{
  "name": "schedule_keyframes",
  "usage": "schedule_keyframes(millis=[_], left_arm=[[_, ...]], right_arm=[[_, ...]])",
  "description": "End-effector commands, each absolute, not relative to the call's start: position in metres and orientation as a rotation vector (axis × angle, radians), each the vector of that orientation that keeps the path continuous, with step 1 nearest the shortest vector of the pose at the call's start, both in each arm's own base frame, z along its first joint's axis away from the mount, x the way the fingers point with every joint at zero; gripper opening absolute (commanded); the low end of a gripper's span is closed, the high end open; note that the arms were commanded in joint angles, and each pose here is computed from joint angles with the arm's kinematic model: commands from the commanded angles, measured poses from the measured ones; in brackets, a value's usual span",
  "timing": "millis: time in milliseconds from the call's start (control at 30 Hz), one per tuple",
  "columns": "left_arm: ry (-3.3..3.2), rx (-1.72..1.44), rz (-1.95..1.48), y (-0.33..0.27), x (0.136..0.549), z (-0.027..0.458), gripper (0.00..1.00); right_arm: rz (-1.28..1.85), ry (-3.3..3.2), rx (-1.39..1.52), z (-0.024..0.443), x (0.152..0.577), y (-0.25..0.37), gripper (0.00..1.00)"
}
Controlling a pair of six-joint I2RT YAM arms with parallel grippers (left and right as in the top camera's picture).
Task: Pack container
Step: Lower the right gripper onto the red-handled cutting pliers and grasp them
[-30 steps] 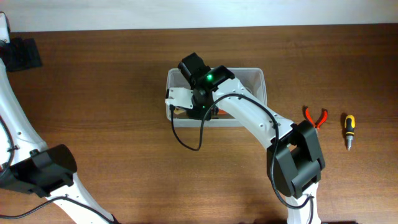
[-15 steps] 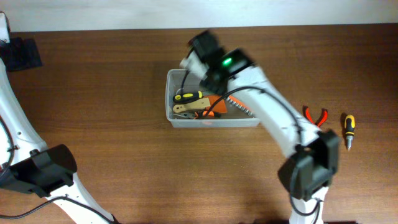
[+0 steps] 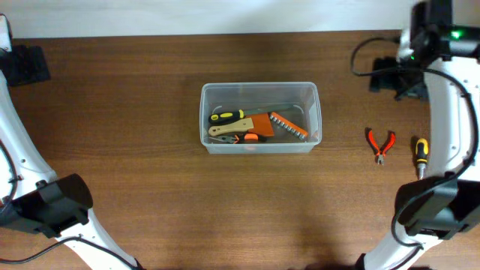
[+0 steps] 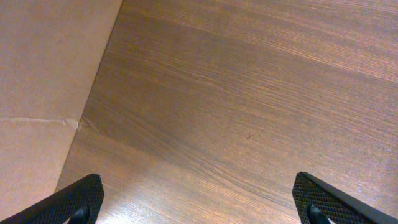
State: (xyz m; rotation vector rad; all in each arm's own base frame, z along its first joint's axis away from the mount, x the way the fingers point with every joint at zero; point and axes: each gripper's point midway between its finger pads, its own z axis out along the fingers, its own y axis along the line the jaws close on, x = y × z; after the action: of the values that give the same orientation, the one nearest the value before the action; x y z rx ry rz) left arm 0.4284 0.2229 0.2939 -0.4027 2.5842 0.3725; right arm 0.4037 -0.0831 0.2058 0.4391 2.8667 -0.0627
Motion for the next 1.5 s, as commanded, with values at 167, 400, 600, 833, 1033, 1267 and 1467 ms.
schedule_keyframes(millis=[167, 400, 600, 833, 1033, 1267, 1467], left_arm=[[2.573, -0.421, 0.362, 0.223, 0.428, 0.296, 0.99], [2.573, -0.421, 0.362, 0.223, 0.428, 0.296, 0.99], [2.573, -0.421, 0.362, 0.223, 0.428, 0.296, 0.99], [2.573, -0.421, 0.362, 0.223, 0.428, 0.296, 0.99], [2.573, -0.421, 0.362, 0.223, 0.428, 0.296, 0.99], [2.573, -0.421, 0.362, 0.223, 0.428, 0.296, 0.99], [2.573, -0.421, 0.362, 0.223, 0.428, 0.296, 0.99]], right_arm=[[0.036, 3.069, 0.637, 0.126, 0.361, -0.09, 0.84], [0.052, 3.172, 0.633, 0.071, 0.333, -0.086, 0.87], [0.04, 3.164, 0.686, 0.038, 0.322, -0.096, 0.87], [0.047, 3.182, 0.695, 0.018, 0.315, -0.102, 0.86], [0.052, 3.209, 0.609, 0.0, 0.319, -0.103, 0.86], [0.058, 3.223, 0.583, -0.019, 0.323, -0.105, 0.68], [0.054, 3.213, 0.58, -0.023, 0.327, -0.107, 0.47]])
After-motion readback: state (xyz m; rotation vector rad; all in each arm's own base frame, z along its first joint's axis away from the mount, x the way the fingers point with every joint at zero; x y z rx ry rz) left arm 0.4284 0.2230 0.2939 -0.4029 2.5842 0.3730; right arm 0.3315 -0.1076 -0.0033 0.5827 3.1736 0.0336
